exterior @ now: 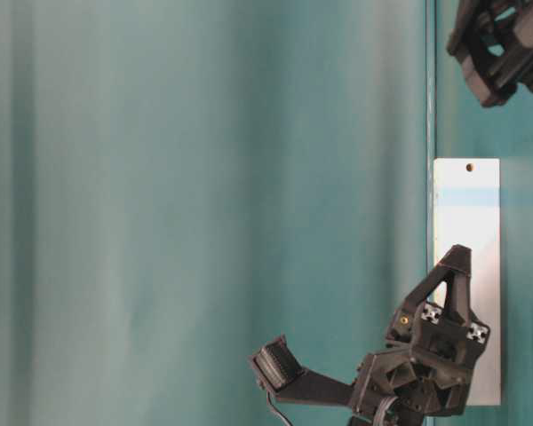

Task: Move the wooden board into place and insert the rod into its hole.
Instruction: 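Lower the open left gripper over the end of the white board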

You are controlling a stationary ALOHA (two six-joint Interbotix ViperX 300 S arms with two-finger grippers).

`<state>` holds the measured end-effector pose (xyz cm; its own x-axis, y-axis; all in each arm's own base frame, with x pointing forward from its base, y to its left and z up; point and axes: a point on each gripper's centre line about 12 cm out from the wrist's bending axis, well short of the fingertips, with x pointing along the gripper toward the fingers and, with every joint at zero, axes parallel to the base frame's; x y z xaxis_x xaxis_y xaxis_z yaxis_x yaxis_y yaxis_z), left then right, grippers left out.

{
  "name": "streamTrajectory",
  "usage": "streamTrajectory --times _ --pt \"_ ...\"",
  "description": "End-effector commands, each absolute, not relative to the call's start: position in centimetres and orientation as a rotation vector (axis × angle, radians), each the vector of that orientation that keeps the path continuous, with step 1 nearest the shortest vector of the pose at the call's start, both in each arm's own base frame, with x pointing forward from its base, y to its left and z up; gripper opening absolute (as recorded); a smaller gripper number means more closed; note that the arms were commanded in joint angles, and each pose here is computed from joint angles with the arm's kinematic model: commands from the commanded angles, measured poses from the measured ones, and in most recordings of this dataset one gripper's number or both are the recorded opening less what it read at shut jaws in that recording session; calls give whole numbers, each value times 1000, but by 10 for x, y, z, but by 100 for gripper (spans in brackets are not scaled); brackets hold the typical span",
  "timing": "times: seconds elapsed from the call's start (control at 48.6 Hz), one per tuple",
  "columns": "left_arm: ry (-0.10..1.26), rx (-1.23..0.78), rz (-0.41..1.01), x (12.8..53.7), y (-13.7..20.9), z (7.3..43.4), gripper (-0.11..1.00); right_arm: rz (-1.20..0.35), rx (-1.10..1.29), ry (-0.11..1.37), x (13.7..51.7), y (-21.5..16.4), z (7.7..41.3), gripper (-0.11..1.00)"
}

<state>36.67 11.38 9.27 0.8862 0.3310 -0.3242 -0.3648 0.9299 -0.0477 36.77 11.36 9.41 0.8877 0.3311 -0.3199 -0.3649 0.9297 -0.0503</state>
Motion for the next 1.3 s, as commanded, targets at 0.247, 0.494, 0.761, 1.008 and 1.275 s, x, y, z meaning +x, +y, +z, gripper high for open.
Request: streamTrajectory --times 0.247,0.494,0.761,1.008,1.275 --pt "426 -111 326 387 117 115 0 367 -135 321 381 121 135 -1" --pt "450 -111 316 381 113 138 0 350 -144 420 381 119 148 -1" --pt "512 -97 300 370 109 160 32 322 -97 501 376 116 156 -1" --pt "522 -4 267 360 105 191 69 317 -96 510 373 114 163 44" --pt "626 35 275 345 118 196 77 318 -98 533 370 116 168 98"
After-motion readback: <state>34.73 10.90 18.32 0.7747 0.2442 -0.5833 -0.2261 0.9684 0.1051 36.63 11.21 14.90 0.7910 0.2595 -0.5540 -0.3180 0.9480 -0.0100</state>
